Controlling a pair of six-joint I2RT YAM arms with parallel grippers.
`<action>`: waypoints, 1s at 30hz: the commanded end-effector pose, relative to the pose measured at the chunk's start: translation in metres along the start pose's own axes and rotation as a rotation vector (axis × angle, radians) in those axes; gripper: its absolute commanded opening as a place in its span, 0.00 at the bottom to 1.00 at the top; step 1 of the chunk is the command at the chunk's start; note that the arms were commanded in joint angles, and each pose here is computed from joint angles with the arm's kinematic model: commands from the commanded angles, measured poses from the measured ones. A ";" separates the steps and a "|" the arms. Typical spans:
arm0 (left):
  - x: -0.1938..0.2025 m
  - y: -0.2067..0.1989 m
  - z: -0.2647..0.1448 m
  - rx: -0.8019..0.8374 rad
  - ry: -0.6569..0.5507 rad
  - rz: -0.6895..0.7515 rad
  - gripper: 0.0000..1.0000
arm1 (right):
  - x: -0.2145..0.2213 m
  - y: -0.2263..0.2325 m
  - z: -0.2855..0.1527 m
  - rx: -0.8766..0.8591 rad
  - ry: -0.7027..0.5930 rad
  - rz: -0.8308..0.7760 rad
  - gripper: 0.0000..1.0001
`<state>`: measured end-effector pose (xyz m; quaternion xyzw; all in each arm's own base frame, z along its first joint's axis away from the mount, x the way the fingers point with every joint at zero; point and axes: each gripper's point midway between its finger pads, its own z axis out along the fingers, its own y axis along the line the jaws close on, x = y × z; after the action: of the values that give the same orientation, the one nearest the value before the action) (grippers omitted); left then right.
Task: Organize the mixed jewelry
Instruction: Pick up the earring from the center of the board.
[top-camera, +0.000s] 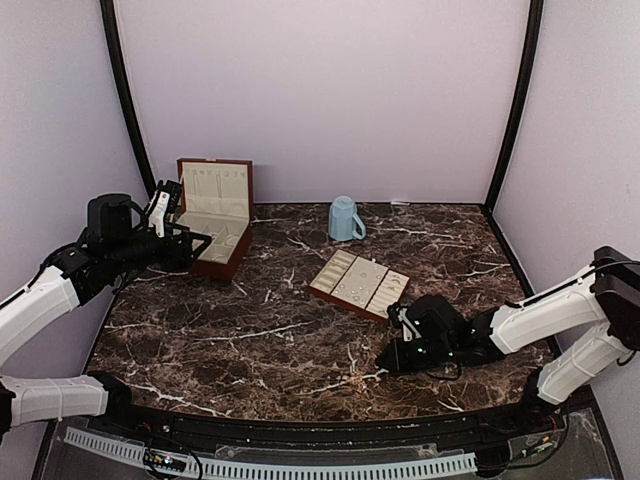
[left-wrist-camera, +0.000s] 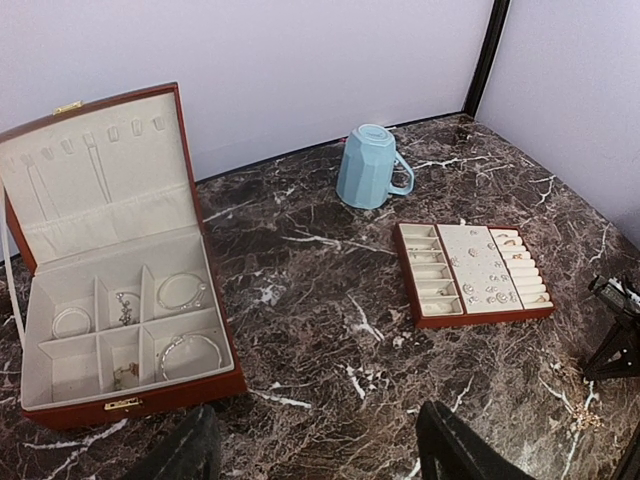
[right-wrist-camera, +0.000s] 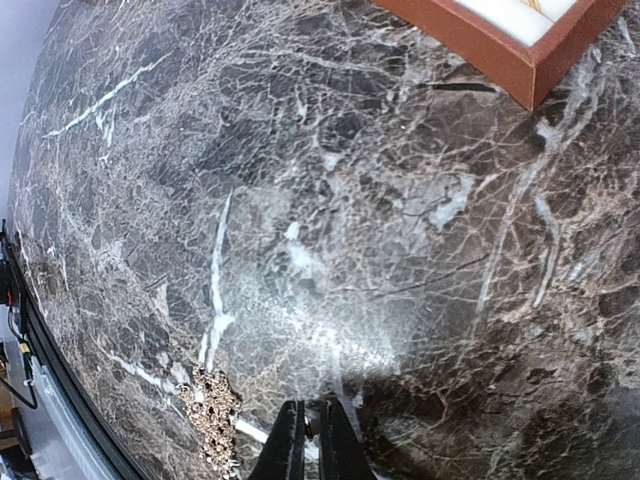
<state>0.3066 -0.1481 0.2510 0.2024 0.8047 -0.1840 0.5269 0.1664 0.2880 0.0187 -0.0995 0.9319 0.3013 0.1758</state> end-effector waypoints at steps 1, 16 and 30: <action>-0.006 -0.005 -0.002 0.030 -0.036 -0.007 0.70 | 0.000 -0.002 -0.002 0.029 -0.003 -0.012 0.04; 0.006 -0.115 0.035 0.292 -0.071 -0.237 0.63 | -0.026 0.017 -0.011 -0.005 -0.090 -0.048 0.00; 0.088 -0.255 0.116 0.566 0.203 -0.259 0.60 | -0.042 0.031 -0.008 -0.048 -0.144 -0.050 0.00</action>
<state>0.2349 -0.3766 0.1297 0.2478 0.8167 -0.3950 0.3399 0.1844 0.2970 0.0441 -0.1023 0.9194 0.3074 0.2232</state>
